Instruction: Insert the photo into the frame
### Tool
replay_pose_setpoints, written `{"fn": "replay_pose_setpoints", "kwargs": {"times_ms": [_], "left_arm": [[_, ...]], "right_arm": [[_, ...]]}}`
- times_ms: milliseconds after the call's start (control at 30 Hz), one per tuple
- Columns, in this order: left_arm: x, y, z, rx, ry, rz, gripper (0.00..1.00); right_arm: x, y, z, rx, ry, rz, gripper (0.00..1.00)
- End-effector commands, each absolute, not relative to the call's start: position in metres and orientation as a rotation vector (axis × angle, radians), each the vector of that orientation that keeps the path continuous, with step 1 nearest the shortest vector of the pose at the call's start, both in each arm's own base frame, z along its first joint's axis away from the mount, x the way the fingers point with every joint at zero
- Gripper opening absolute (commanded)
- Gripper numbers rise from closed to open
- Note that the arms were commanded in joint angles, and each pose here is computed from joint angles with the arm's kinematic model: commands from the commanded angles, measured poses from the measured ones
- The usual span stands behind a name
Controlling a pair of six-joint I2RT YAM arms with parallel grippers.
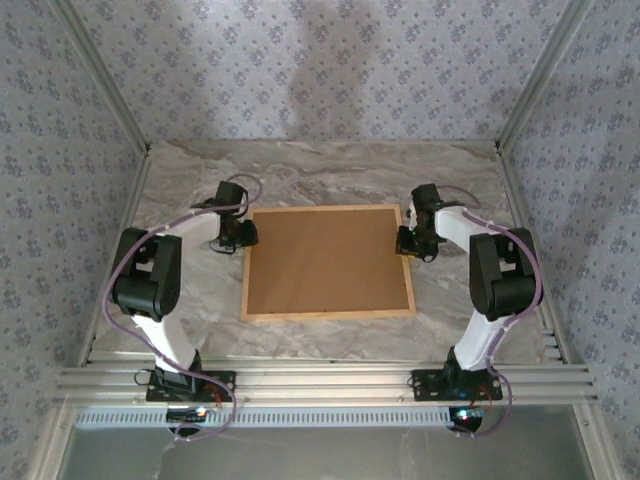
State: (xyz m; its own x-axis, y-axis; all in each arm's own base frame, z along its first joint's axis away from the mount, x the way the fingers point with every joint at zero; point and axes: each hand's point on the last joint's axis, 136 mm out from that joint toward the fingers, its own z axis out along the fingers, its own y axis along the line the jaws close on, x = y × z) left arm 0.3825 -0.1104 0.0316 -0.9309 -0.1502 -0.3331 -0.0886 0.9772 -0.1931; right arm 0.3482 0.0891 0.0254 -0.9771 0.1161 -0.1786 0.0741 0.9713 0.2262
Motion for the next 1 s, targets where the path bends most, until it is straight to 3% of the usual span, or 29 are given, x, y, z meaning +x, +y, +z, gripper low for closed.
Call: {"fn": "replay_pose_setpoints", "kwargs": {"times_ms": [0,467,967], "left_arm": [[0.346,-0.116,-0.002,-0.132,2.949,-0.237,0.35],[0.345,-0.127,-0.016,-0.083,2.988,-0.209,0.4],[0.368,-0.105,0.055,-0.178,2.77,-0.198,0.56]], "right_arm": [[0.336,0.101,0.005,0.102,3.0,0.358,0.24],[0.336,0.103,0.004,0.092,3.006,0.355,0.24],[0.336,0.104,0.003,0.084,3.009,0.351,0.24]]}}
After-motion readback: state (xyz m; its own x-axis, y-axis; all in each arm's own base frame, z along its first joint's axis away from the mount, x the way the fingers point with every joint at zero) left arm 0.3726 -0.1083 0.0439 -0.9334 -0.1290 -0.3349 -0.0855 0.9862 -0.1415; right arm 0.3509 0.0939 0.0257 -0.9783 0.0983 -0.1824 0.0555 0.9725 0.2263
